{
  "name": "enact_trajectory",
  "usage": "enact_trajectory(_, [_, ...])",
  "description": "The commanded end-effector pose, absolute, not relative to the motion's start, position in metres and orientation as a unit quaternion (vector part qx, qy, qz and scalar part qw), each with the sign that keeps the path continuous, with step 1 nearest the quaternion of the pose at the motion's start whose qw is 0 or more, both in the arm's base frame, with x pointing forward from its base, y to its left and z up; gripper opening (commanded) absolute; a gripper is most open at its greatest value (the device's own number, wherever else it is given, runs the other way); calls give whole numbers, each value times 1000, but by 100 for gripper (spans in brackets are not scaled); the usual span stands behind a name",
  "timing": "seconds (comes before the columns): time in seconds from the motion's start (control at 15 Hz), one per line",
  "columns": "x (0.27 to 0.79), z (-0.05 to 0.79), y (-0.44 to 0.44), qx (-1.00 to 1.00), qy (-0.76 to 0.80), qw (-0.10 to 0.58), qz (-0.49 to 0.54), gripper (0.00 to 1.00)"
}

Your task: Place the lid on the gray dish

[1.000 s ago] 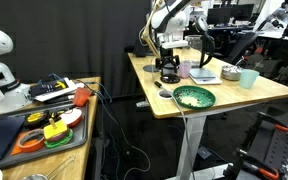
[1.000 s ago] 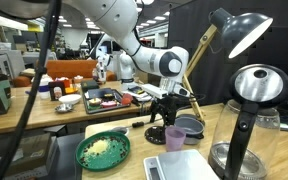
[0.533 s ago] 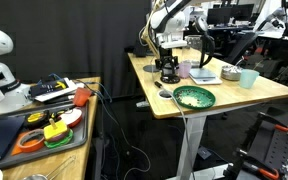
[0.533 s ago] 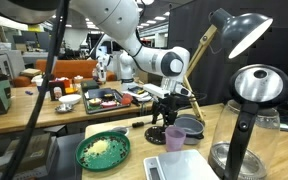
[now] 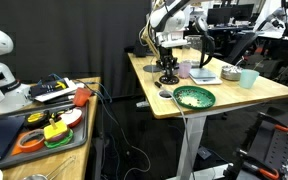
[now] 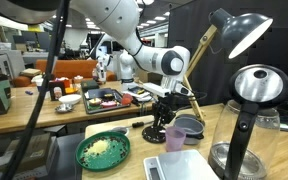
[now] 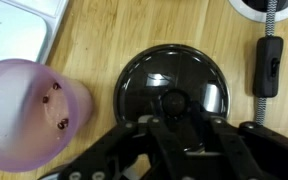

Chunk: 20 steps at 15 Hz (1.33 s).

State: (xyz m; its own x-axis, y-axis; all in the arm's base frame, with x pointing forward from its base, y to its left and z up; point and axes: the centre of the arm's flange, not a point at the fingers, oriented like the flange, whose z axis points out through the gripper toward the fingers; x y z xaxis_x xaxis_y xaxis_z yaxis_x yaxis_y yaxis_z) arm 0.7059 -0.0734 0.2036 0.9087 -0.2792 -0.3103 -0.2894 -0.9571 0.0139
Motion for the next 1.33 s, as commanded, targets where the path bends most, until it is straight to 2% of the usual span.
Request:
enact_trajectory(0.0, [710,206,-74,-975,138,20,173,8])
enact_trajectory(0.73, [698,230,-30,-982,113,-7,154,8])
enact_trajectory(1.27, [689,290,-17,-985,155,-49,55,8])
